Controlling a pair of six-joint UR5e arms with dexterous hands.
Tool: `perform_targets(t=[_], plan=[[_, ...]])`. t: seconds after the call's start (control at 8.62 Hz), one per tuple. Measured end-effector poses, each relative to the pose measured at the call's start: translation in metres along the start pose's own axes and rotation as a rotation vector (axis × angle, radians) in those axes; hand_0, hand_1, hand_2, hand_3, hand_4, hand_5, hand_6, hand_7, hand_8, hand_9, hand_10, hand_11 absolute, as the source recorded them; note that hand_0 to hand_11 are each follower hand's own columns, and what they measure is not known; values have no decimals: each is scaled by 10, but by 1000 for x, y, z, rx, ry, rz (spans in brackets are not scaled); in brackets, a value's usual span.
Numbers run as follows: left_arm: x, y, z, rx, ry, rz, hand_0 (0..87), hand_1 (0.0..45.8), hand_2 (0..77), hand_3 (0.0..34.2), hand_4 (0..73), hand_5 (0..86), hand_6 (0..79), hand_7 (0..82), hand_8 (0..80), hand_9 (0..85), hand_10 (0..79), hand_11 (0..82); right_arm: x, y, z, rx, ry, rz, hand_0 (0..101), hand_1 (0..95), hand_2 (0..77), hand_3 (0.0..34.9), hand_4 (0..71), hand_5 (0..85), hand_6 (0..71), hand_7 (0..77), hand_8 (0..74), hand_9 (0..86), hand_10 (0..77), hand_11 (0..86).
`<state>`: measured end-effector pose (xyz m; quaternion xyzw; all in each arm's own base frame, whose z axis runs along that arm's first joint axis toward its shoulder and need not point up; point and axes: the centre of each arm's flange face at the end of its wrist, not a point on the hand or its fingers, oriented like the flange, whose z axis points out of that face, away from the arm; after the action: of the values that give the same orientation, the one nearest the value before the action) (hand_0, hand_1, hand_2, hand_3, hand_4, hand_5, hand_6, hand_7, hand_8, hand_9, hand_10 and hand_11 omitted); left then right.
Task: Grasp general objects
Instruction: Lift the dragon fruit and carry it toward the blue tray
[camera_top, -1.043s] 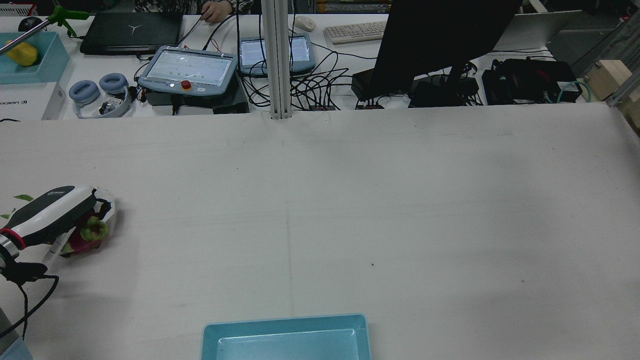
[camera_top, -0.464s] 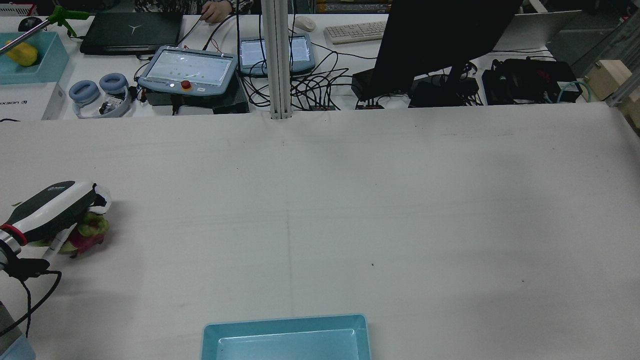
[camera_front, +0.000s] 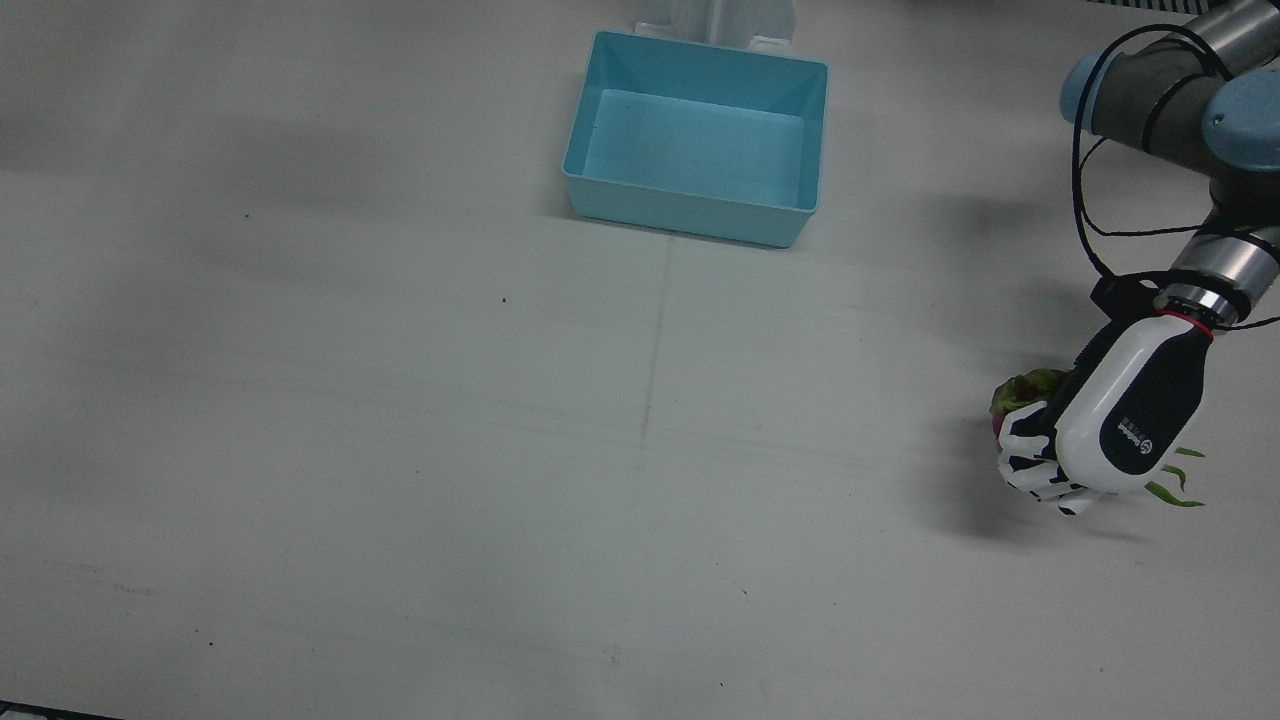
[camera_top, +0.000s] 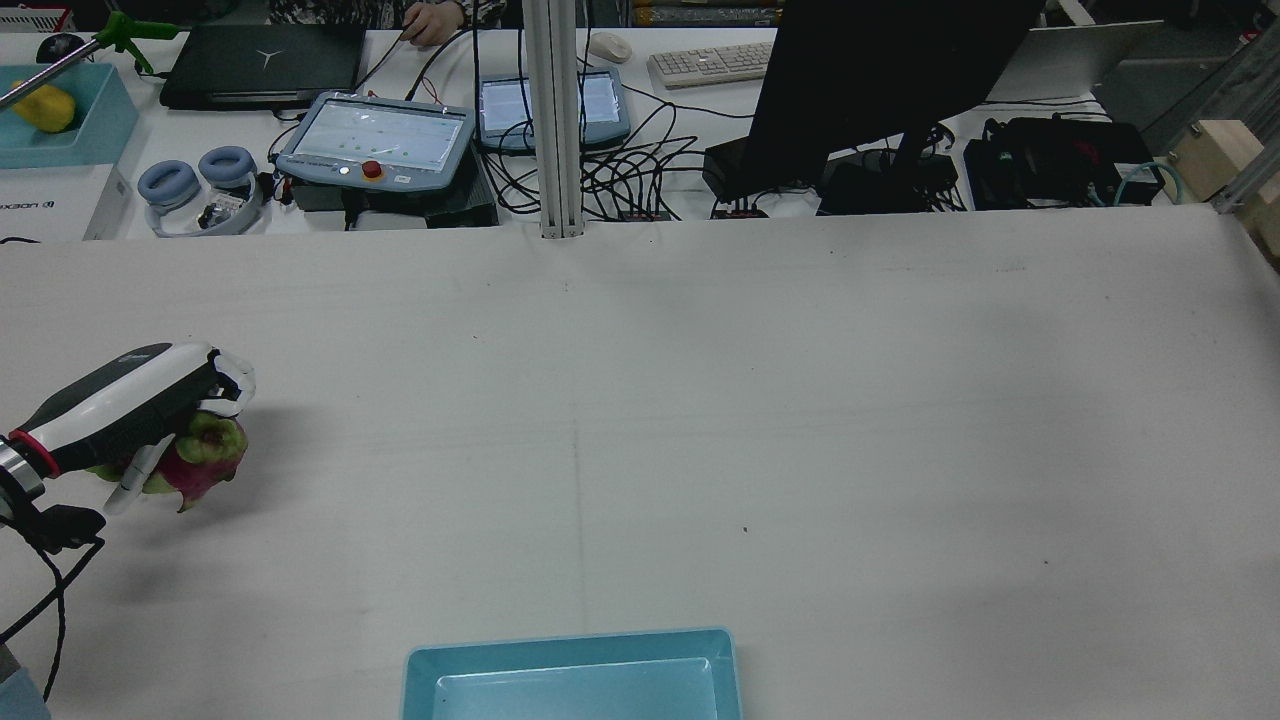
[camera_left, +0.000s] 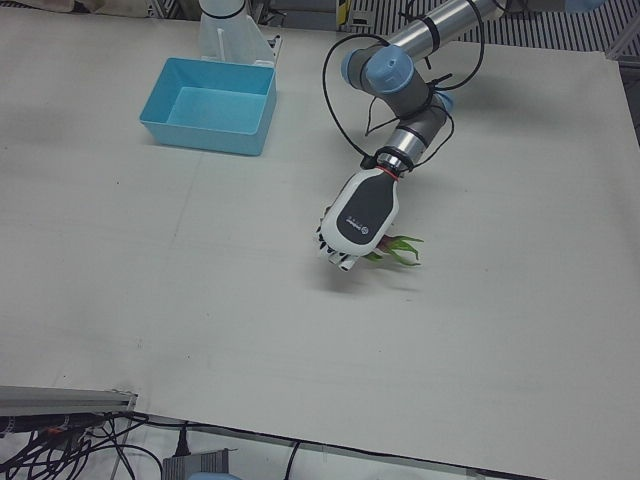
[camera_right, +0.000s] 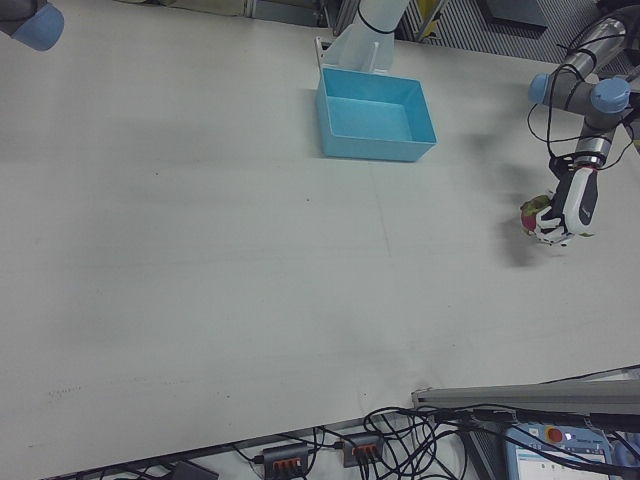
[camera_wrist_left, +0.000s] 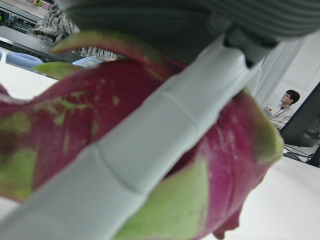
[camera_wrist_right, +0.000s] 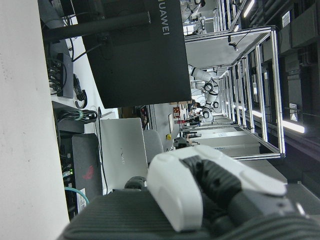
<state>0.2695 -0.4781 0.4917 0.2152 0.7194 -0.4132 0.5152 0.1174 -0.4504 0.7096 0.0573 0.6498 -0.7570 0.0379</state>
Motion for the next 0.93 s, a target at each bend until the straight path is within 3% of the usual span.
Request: perform_targets(t=[0.35, 0.58, 0.93], plan=[[57, 27, 6, -253, 69, -96, 802, 0, 0, 0, 665, 807, 535, 682, 551, 507, 213, 704, 0, 0, 0, -1, 0, 0, 0, 949, 774, 0, 0, 0, 0, 0, 0, 5, 0, 5], [99, 61, 6, -420, 139, -198, 802, 0, 0, 0, 671, 807, 540, 682, 556, 507, 213, 704, 0, 1, 0, -1, 0, 0, 0, 949, 774, 0, 0, 0, 0, 0, 0, 5, 0, 5], [110, 158, 12, -698, 201, -392, 802, 0, 0, 0, 671, 807, 540, 682, 556, 507, 213, 704, 0, 0, 0, -1, 0, 0, 0, 949, 774, 0, 0, 0, 0, 0, 0, 5, 0, 5]])
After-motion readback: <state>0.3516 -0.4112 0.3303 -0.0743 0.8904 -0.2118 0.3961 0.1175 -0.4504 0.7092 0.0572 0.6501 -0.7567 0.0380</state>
